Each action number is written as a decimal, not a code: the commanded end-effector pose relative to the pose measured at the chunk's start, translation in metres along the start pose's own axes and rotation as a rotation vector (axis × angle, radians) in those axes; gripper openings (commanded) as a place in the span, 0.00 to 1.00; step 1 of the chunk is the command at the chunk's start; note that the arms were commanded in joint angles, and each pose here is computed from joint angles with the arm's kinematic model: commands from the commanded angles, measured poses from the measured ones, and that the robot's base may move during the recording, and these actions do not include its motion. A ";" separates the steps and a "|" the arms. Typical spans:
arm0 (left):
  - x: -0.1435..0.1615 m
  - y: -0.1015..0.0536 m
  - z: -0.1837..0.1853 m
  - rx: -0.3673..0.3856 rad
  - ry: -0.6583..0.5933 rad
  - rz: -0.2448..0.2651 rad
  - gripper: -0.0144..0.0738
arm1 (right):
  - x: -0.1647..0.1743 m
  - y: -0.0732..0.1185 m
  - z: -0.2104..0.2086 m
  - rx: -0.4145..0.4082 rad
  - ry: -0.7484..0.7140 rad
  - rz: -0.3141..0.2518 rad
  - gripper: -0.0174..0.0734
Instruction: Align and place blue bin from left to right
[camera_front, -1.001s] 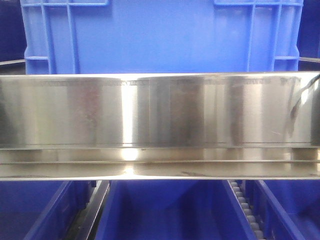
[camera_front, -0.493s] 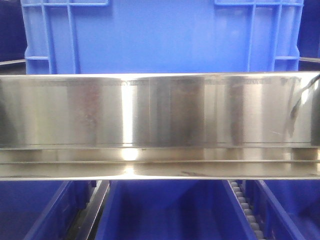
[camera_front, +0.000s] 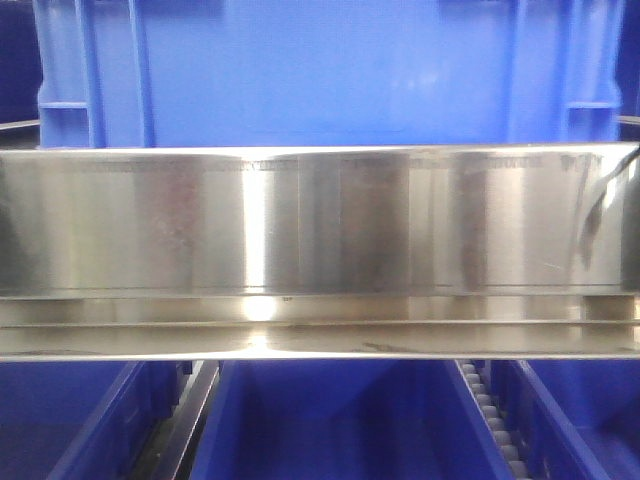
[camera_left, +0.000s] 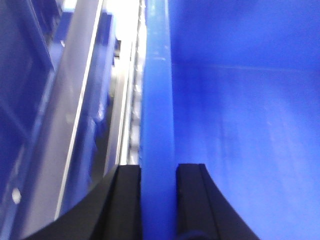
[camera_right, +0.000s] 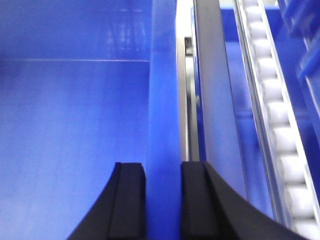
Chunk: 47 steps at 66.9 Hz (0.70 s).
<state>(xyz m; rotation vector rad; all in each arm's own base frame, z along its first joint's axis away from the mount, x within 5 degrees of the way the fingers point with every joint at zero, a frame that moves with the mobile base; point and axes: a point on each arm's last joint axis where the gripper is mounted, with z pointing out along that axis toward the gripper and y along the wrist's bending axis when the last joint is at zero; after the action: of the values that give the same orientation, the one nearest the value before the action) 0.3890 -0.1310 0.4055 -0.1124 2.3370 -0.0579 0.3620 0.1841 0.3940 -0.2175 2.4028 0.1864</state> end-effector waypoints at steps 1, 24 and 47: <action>-0.011 0.002 -0.033 0.036 -0.099 -0.008 0.04 | -0.008 -0.003 -0.028 -0.003 -0.092 0.000 0.11; 0.002 -0.018 -0.075 0.052 -0.100 0.060 0.04 | -0.002 0.014 -0.087 -0.046 -0.179 0.005 0.11; 0.013 -0.014 -0.125 0.009 -0.151 0.006 0.04 | 0.019 0.019 -0.126 -0.050 -0.212 0.051 0.11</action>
<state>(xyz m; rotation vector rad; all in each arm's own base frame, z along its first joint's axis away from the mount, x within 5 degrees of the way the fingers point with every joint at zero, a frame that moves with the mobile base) 0.3071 -0.1438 0.4674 -0.0947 2.2758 -0.0184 0.2772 0.1714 0.4658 -0.1628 2.2866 0.2034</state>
